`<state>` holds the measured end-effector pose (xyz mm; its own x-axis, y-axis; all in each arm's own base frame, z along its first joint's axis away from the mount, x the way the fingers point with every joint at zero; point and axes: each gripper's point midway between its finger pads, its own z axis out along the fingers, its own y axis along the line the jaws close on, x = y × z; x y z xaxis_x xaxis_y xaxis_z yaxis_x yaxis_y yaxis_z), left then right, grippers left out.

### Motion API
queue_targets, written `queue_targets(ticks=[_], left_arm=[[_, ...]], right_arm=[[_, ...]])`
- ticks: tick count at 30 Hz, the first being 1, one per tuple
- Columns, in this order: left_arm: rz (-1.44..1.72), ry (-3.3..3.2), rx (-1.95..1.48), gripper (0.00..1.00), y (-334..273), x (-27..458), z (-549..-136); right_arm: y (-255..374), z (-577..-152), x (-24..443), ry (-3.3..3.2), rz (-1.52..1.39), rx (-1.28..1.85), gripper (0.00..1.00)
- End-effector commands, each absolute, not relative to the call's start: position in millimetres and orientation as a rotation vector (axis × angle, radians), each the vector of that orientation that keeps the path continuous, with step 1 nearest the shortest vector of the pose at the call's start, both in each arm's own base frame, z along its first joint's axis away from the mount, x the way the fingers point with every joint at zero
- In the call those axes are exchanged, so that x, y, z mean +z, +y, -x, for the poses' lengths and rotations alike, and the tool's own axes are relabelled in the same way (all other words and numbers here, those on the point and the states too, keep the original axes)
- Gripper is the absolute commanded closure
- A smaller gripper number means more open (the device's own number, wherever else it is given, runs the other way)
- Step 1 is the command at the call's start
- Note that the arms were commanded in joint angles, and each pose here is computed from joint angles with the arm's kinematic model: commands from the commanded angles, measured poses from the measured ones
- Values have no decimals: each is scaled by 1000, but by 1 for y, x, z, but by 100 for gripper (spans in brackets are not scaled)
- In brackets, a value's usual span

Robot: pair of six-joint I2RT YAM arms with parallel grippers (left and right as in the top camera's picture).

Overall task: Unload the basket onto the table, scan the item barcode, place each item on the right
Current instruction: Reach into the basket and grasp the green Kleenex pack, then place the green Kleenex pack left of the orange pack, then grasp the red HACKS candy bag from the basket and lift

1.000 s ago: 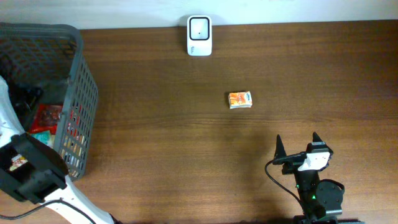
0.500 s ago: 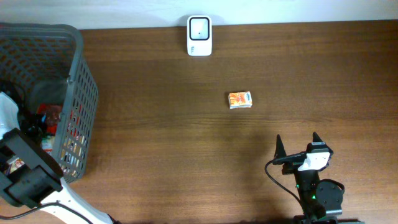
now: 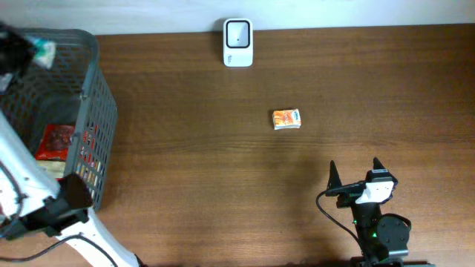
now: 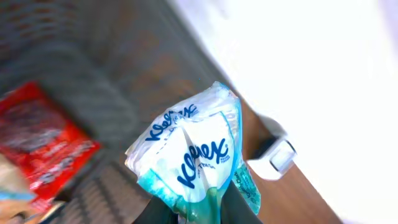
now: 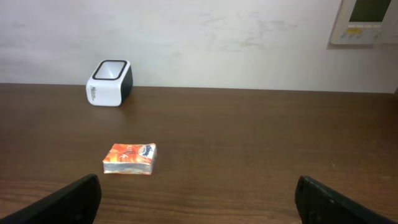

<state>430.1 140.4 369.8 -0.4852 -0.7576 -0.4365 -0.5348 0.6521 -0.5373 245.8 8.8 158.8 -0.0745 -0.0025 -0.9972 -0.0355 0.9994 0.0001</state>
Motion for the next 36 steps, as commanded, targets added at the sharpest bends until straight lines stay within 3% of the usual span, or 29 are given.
queue_targets(ticks=[1,5,10,13,16,18,19,20,24,27,32,35,36], left_arm=[[674,2281,-529,100,53,389,-443],[38,2490,-549,100,-85,348,-457],[-465,2831,-455,100,-230,201,-445],[-613,2938,-374,100,-277,124,-436],[-717,3025,-341,83,-307,62,-420],[-745,3038,-332,37,-315,44,-417],[-742,3030,-336,31,-315,45,-419],[-734,3022,-340,18,-314,49,-421],[-672,2995,-354,18,-295,87,-429],[-546,2736,-485,25,-272,189,-458],[-154,2366,-372,23,-108,378,-449],[176,2201,-148,24,20,440,-416],[374,2145,-87,11,79,451,-400]], right_arm=[[6,-246,155,1650,16,21,2],[6,-246,155,1650,16,21,1],[6,-246,155,1650,16,21,1],[6,-246,155,1650,16,21,2],[6,-246,155,1650,16,21,2],[6,-246,155,1650,16,21,2],[6,-246,155,1650,16,21,1],[6,-246,155,1650,16,21,2],[6,-246,155,1650,16,21,2],[6,-246,155,1650,16,21,2],[6,-246,155,1650,16,21,2],[6,-246,155,1650,16,21,2],[6,-246,155,1650,16,21,2]])
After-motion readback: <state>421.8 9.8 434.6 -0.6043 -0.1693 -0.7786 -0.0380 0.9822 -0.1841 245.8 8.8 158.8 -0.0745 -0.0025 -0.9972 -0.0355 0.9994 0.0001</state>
